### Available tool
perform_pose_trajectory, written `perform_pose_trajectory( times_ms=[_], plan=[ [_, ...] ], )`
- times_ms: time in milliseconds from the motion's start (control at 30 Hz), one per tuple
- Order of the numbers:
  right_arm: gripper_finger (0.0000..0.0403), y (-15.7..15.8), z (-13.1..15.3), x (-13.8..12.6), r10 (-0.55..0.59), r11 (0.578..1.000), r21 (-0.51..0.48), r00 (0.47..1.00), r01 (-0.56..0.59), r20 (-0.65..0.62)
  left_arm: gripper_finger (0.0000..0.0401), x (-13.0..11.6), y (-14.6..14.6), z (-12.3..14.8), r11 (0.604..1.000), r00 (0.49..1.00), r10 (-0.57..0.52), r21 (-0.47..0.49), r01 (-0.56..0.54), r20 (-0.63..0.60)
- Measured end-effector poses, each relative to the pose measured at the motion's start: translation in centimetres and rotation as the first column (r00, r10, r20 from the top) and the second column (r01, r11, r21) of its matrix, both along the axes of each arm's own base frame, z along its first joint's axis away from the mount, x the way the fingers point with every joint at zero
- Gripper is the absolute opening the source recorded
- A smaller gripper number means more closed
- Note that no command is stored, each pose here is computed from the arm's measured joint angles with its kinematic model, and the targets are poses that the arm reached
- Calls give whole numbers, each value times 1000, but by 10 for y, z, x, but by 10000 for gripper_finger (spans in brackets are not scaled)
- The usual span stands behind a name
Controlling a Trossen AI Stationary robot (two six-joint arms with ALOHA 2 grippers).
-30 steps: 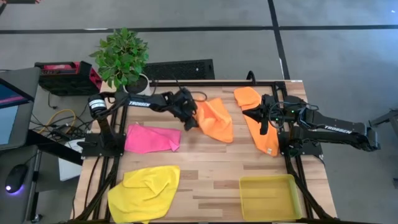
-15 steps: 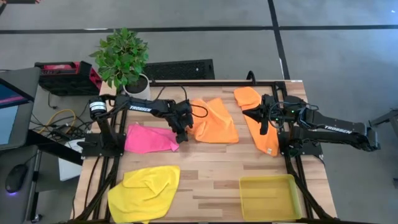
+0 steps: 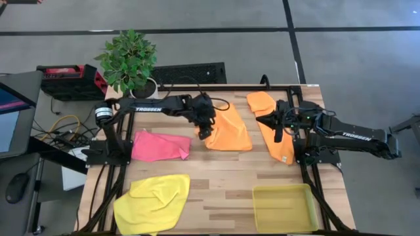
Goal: Fold microfiber towels
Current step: Fold the left orange microfiber cloth
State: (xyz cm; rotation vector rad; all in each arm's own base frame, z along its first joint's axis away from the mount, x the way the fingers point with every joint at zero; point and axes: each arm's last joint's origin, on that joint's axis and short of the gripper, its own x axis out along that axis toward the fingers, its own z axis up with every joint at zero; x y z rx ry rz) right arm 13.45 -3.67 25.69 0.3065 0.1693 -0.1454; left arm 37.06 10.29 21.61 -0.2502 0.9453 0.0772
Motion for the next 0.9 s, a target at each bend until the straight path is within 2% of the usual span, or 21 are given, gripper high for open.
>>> perform_pose_trajectory(
  times_ms=[200,367,567,700,900],
  plan=[
    [12,0,-2,0,1,1000,6,1000,-1,-19,141,18,3,-32,1000,999,19,-21,-20,-44],
    [12,0,-2,0,1,1000,6,1000,0,-18,141,23,7,-31,998,999,35,58,-34,-32],
    [12,0,-2,0,1,1000,6,1000,0,-19,141,23,3,-32,999,999,-29,40,30,-26],
    [12,0,-2,0,1,1000,6,1000,-1,-19,141,24,0,-32,989,998,-2,147,10,-55],
    [12,0,-2,0,1,1000,6,1000,-1,-18,141,27,0,-41,990,998,-15,141,24,-65]
  ],
)
